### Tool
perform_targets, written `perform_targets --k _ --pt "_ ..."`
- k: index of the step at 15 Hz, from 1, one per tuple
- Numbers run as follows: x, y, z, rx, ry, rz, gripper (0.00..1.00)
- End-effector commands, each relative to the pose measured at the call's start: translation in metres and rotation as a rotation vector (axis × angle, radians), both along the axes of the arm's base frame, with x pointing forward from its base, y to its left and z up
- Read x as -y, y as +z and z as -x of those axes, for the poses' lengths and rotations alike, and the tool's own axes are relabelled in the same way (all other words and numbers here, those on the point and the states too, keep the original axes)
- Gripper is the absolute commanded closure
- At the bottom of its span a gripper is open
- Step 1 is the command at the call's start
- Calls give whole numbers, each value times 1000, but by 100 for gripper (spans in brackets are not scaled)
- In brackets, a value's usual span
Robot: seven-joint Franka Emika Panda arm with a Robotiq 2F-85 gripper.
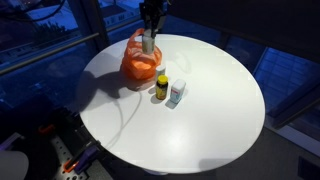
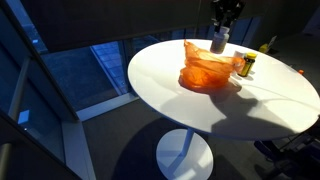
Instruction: Put the white bottle onto the carrier bag
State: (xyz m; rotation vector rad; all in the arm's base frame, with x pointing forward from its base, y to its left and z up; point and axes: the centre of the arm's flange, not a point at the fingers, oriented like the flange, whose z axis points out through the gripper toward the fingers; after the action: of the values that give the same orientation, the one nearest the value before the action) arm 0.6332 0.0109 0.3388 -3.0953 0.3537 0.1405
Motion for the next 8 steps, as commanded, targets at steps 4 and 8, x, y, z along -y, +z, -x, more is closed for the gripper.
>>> perform_targets --k 4,8 --pt "-12 -37 18 -19 35 12 81" --pt "-8 -65 17 4 43 41 81"
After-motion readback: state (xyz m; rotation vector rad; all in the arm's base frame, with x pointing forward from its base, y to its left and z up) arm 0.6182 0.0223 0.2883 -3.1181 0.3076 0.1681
